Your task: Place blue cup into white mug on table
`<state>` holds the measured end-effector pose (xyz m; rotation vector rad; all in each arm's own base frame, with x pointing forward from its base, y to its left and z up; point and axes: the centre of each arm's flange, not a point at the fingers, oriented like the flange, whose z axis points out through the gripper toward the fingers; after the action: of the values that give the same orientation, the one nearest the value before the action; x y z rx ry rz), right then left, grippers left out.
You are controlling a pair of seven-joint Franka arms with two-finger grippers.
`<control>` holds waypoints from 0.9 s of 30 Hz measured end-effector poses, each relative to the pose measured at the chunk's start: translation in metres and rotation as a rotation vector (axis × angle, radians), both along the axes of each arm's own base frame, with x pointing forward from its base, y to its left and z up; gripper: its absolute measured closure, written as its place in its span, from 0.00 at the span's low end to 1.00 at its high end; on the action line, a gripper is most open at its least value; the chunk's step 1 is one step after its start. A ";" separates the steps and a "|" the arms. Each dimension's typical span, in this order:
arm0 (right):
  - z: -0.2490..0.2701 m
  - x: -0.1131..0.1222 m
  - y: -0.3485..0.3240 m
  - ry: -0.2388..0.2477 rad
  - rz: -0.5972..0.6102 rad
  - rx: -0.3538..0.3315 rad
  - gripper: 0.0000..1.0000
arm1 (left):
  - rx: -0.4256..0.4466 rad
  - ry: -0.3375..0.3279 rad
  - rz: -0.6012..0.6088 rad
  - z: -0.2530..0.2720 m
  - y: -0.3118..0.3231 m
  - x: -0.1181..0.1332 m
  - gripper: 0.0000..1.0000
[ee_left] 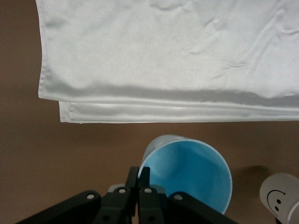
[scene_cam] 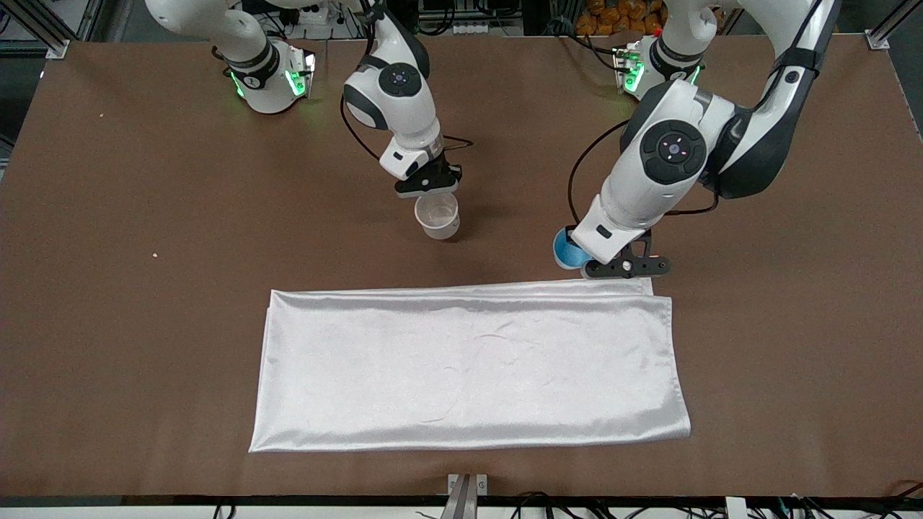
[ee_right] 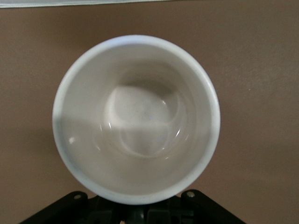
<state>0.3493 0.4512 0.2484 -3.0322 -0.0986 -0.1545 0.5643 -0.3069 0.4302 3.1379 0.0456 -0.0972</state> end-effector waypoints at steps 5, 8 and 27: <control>-0.011 0.001 0.008 -0.023 -0.020 -0.024 0.91 | 0.002 0.006 0.008 -0.004 -0.011 -0.005 0.96; -0.017 0.003 0.012 -0.031 -0.034 -0.032 0.91 | 0.003 0.010 0.008 -0.007 -0.016 -0.008 0.96; -0.029 0.012 0.025 -0.031 -0.074 -0.028 0.42 | 0.001 0.014 0.012 -0.011 -0.020 -0.008 0.96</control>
<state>0.3610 0.4761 0.2189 -3.0637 0.0094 -0.2076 0.5565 -0.3265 0.4191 3.1381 0.0644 -0.1185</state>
